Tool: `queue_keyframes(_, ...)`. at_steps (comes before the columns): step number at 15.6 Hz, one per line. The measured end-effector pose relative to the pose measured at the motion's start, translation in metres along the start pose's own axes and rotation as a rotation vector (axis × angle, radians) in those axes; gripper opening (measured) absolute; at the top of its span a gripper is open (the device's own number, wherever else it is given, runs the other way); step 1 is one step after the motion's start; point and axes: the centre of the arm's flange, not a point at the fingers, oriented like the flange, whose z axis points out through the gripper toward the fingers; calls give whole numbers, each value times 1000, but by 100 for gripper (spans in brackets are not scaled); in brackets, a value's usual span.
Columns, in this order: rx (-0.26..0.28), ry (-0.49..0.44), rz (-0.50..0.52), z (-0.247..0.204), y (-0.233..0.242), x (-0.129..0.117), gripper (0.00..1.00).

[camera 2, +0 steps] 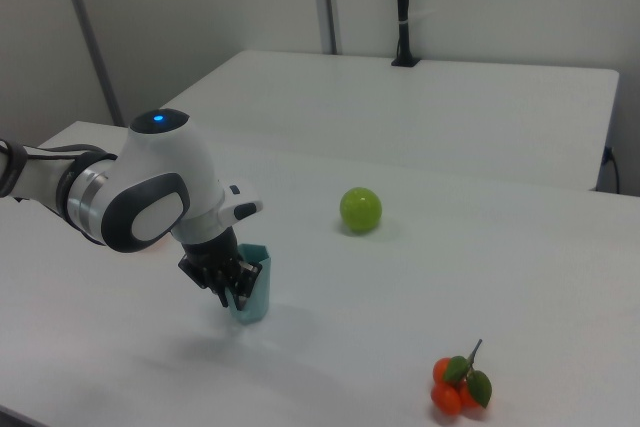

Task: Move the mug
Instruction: 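Lower the teal jug onto the table and open the gripper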

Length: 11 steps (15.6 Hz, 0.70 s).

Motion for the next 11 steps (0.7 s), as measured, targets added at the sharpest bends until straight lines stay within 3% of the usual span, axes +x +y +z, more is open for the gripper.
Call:
queue_keyframes(3, 2, -6, 2, 1, 0, -1, 26)
queue_keyframes(10, 19, -65, 74, 14, 5, -16, 94)
queue_keyframes(11, 22, -75, 89, 12, 5, -16, 100)
